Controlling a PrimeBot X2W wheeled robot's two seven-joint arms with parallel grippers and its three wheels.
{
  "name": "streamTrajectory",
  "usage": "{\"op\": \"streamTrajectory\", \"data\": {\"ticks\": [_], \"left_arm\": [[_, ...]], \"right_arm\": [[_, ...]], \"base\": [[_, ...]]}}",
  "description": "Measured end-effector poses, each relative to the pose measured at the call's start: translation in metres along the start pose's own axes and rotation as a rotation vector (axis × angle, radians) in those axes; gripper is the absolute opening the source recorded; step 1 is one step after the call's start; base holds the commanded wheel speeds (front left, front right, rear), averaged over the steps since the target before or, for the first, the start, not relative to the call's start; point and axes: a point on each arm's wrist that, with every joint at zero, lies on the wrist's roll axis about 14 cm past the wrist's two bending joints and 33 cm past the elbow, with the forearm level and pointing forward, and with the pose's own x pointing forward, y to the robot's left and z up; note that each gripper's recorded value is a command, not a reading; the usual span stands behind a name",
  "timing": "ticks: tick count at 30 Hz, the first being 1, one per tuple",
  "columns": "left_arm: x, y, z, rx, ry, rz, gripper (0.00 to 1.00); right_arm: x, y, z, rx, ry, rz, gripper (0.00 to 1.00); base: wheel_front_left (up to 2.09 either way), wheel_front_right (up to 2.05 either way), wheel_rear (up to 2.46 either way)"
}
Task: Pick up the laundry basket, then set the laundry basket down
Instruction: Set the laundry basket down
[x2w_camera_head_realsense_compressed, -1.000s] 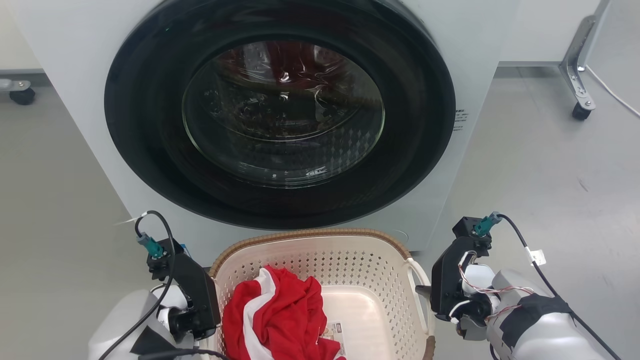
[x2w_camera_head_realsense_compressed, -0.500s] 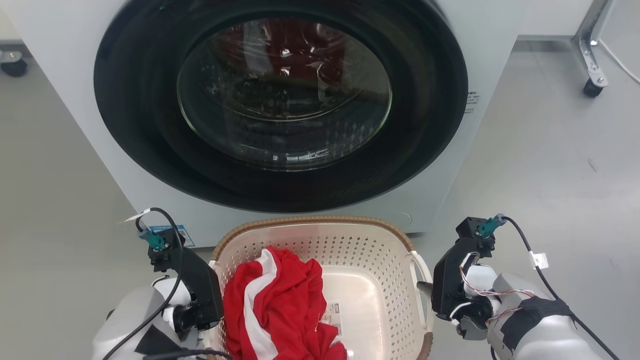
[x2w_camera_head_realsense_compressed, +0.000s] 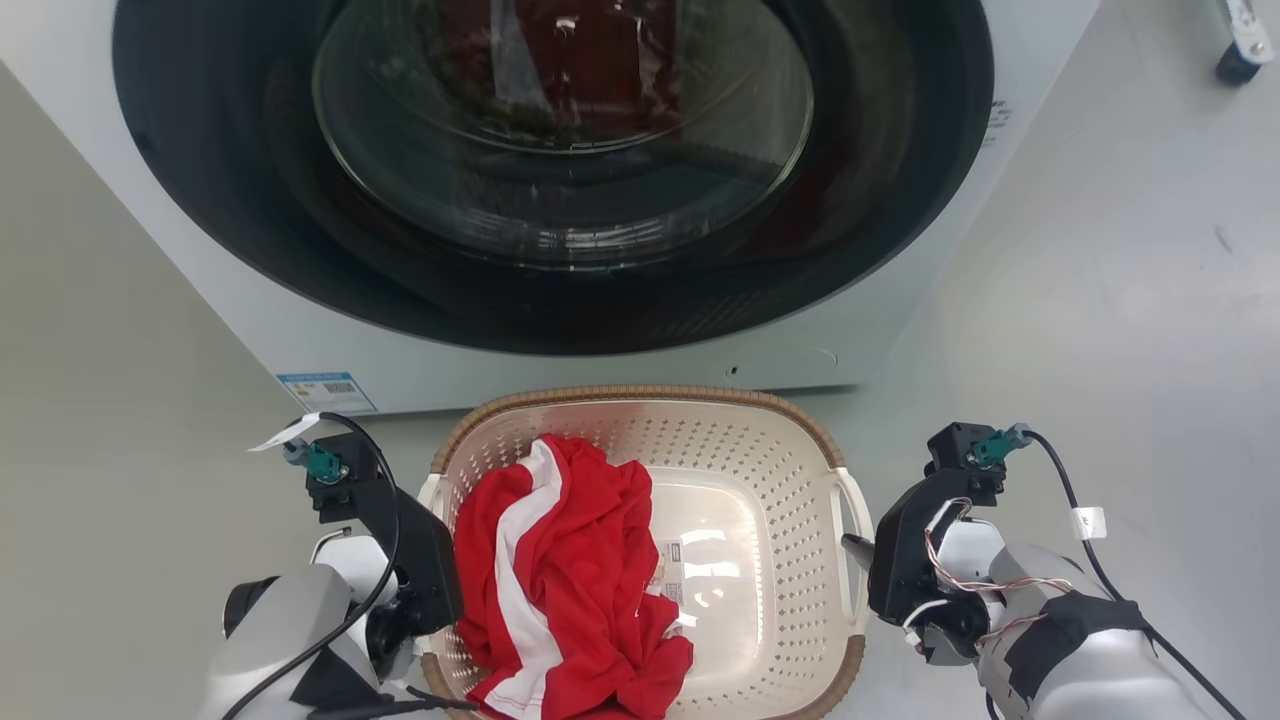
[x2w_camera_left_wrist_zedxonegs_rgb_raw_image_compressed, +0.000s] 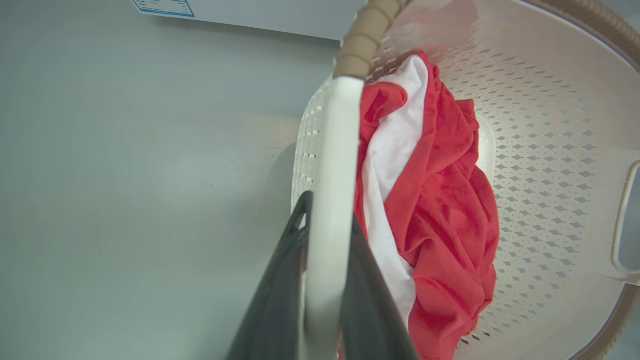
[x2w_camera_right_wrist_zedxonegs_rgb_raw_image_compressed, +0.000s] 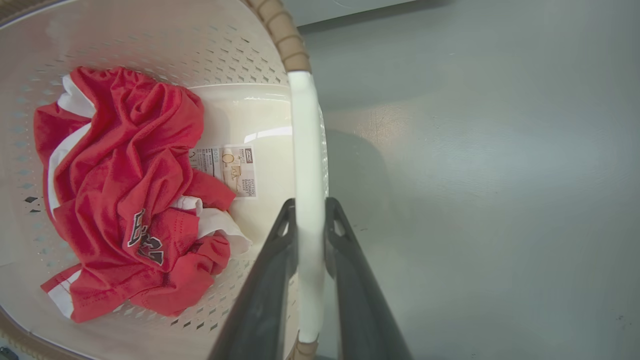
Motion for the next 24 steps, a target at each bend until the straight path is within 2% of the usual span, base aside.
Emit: {"op": "streamTrajectory", "data": {"ticks": [19, 24], "left_arm": [[0.059, 0.027, -0.039, -0.008, 0.031, 0.062, 0.0], [0.075, 0.033, -0.043, -0.008, 0.031, 0.075, 0.0]], "right_arm": [[0.061, -0.027, -0.025, -0.013, 0.024, -0.023, 0.0], [0.078, -0.034, -0.022, -0.023, 0.005, -0.023, 0.0]], "base": [[0.0, 0.0, 0.0], [0.0, 0.0, 0.0]]}}
